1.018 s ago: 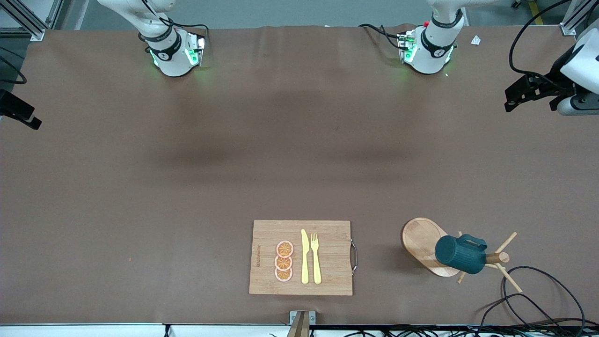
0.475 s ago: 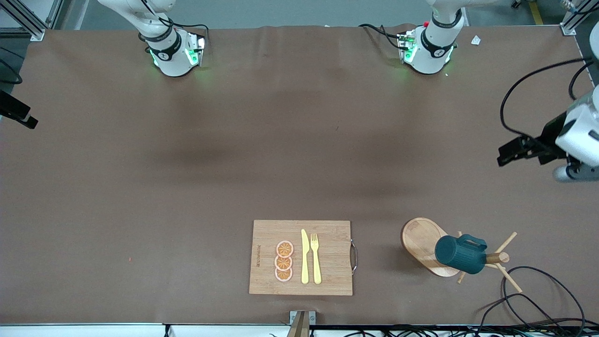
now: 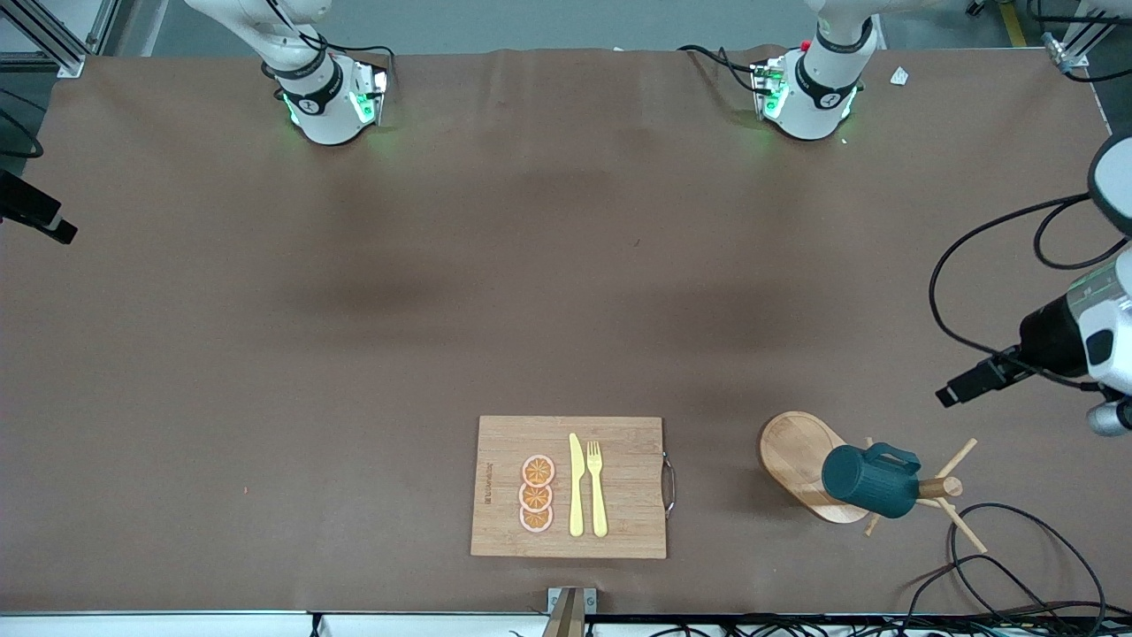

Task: Transfer cup from left to right arm and place
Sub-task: 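Move the left gripper toward the teal mug on the wooden stand, then close the left gripper on the teal mug's body at the stand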

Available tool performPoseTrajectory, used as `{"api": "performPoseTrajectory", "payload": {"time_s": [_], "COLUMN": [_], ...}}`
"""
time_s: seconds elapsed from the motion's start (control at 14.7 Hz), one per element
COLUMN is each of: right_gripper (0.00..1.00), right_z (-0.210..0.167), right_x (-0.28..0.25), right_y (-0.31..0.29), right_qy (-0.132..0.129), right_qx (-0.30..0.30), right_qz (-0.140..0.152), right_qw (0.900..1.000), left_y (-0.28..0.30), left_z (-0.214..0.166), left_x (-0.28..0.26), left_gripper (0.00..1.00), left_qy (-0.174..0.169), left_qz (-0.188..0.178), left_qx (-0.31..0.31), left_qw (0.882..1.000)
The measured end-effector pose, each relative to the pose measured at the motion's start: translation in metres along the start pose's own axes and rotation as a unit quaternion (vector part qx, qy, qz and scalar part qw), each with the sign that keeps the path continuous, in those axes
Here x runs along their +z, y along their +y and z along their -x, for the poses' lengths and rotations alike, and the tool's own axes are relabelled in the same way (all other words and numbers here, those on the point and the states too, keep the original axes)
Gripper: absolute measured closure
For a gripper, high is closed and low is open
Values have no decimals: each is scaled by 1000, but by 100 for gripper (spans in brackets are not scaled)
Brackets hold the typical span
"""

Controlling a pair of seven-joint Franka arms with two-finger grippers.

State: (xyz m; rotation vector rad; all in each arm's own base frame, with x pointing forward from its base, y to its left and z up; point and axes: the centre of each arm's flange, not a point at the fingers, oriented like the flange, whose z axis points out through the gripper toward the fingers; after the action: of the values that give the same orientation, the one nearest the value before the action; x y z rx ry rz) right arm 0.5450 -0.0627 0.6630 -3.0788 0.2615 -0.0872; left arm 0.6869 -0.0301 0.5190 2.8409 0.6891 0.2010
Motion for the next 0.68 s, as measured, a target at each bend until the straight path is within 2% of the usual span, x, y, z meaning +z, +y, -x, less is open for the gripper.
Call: {"api": "performPoseTrajectory", "payload": {"time_s": [0.2, 0.41, 0.68], "right_gripper": [0, 0, 0], "right_z": [0, -2, -4], "right_x": [2, 4, 7], "right_y": [0, -1, -1], "right_qy": [-2, 1, 1], "right_qx": [0, -2, -2], "right_qz": [0, -1, -1], "right_qw": [1000, 1000, 1000], "left_y": [7, 14, 24], "left_z": [-6, -9, -10], "left_x": [19, 27, 49], "left_gripper": [0, 0, 0], "left_qy": [10, 22, 24], "left_qz": [10, 25, 37], "left_qx": [-93, -208, -299], "left_qw": [996, 978, 953]}}
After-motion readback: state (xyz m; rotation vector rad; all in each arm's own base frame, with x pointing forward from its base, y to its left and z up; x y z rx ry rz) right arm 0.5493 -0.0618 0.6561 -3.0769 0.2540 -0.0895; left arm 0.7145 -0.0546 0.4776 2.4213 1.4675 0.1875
